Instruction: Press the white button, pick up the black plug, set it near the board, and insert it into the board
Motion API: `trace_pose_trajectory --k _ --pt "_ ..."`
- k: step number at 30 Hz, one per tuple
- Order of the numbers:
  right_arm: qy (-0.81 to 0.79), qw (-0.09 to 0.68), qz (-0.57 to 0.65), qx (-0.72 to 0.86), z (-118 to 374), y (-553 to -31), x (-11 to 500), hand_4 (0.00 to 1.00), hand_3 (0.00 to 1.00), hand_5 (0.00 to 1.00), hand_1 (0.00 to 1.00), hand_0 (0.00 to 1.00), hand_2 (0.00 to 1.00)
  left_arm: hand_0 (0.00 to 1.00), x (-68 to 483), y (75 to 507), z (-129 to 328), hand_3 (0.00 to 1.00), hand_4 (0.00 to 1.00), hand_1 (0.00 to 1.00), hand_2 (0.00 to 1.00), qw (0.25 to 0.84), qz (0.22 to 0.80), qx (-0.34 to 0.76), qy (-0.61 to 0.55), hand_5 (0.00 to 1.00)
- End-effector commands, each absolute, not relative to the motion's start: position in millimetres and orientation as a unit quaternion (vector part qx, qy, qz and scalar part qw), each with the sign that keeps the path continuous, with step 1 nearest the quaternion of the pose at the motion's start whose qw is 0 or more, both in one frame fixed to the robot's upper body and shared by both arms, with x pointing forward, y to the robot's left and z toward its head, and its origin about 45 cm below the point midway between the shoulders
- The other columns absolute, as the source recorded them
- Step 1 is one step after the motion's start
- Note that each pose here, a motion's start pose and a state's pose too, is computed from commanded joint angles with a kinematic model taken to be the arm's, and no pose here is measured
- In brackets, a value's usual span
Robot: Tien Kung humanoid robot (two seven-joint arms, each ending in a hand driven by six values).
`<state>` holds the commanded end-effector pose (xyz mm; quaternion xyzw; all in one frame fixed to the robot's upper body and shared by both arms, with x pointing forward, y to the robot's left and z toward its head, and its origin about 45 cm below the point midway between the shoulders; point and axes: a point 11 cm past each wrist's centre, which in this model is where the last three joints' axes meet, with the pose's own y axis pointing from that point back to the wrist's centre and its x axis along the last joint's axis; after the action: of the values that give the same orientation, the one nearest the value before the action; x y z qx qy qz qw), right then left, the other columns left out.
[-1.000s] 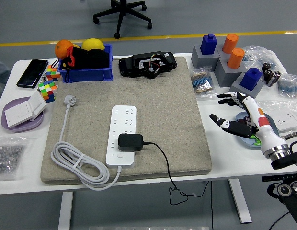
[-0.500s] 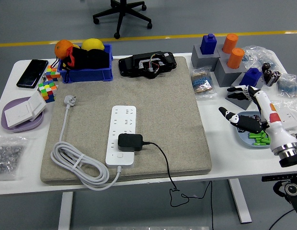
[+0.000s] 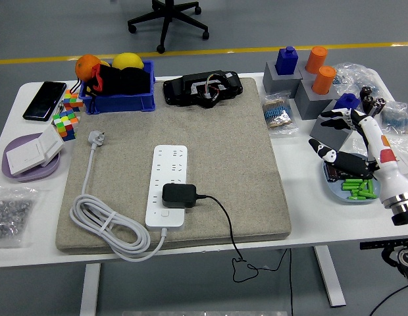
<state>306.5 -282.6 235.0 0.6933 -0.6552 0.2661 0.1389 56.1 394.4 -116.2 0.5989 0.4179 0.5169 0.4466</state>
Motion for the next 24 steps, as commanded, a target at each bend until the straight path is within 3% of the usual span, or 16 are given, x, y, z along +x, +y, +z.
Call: trace_pose_trajectory --k 24 --pt "-0.661 0.135 0.270 0.687 240.2 -284.5 307.7 0.838 0.635 0.234 0.597 0.643 0.544 0.650 58.0 393.0 -116.3 0.676 0.523 0.640 0.633 0.449 0.515 0.599 0.417 0.095"
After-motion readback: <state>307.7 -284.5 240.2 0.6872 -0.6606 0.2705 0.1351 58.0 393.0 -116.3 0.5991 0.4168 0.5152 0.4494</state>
